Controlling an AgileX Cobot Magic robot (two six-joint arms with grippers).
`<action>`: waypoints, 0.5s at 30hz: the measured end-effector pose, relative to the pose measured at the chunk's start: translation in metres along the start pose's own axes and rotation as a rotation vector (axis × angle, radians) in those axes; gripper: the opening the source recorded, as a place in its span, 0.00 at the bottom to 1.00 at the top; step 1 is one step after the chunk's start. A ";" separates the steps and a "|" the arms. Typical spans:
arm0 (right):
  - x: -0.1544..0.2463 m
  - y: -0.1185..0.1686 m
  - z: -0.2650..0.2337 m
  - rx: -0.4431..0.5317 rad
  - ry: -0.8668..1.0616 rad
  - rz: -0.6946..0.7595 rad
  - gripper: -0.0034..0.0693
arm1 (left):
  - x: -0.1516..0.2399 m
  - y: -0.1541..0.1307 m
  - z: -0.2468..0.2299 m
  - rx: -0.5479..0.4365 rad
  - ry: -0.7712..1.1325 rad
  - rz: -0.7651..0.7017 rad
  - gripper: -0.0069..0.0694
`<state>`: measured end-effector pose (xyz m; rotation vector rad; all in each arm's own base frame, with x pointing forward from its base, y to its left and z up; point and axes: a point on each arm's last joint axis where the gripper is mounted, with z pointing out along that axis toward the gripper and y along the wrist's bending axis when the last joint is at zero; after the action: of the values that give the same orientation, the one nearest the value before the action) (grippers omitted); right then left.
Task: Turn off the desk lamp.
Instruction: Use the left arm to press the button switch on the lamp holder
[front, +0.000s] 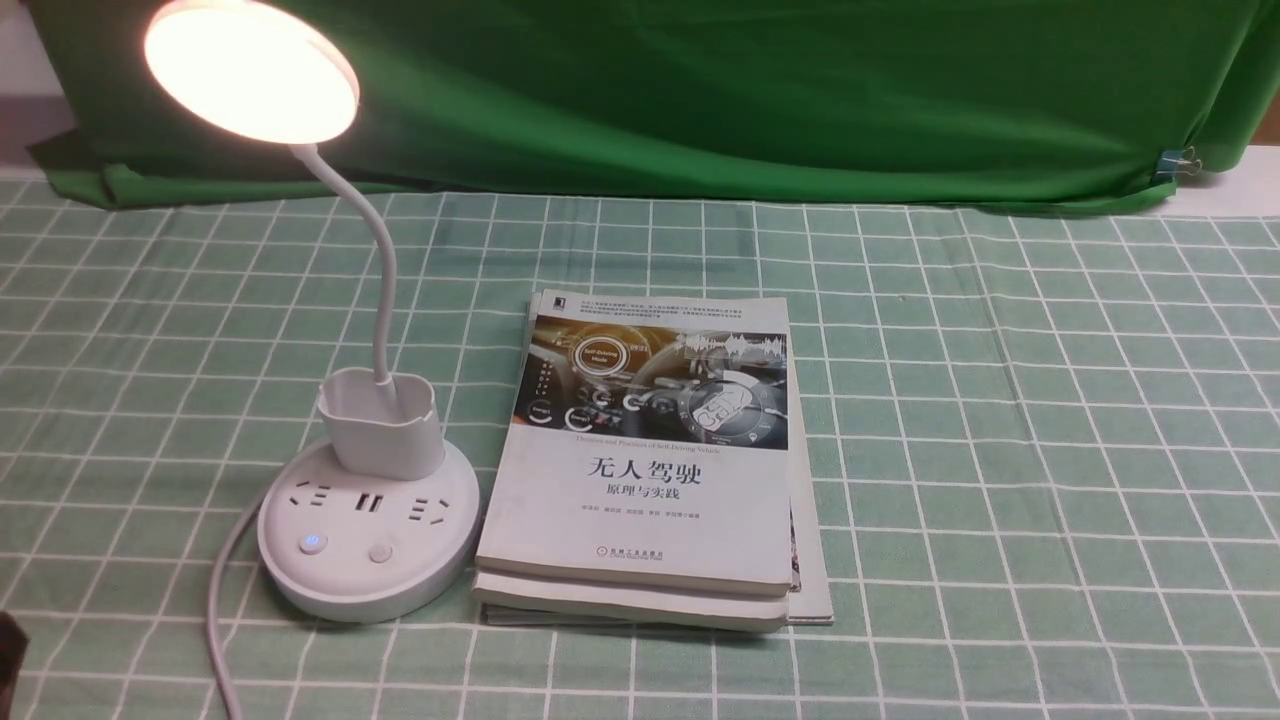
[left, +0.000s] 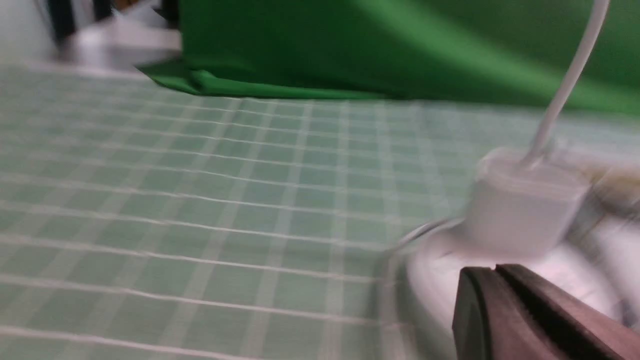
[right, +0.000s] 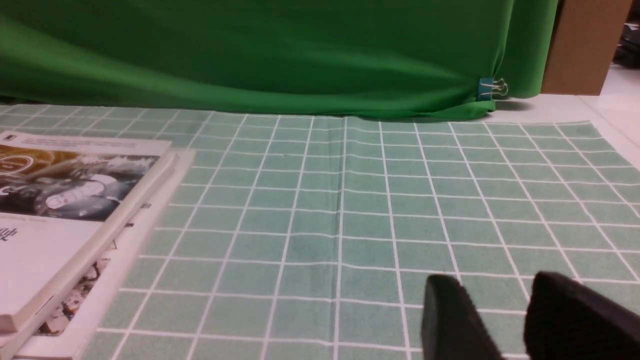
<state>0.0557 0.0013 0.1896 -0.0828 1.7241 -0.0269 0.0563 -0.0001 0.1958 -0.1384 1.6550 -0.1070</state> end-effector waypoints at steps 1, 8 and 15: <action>0.000 0.000 0.000 0.000 0.000 0.000 0.38 | -0.001 -0.001 0.000 0.007 -0.008 -0.046 0.09; 0.000 0.000 0.000 0.000 0.000 0.000 0.38 | -0.011 -0.003 -0.001 0.059 -0.107 -0.506 0.09; 0.000 0.000 0.000 0.000 0.000 0.000 0.38 | -0.017 -0.003 -0.002 0.069 -0.134 -0.563 0.09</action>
<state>0.0557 0.0013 0.1896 -0.0828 1.7241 -0.0269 0.0558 -0.0007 0.2130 -0.5459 1.4380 -0.5683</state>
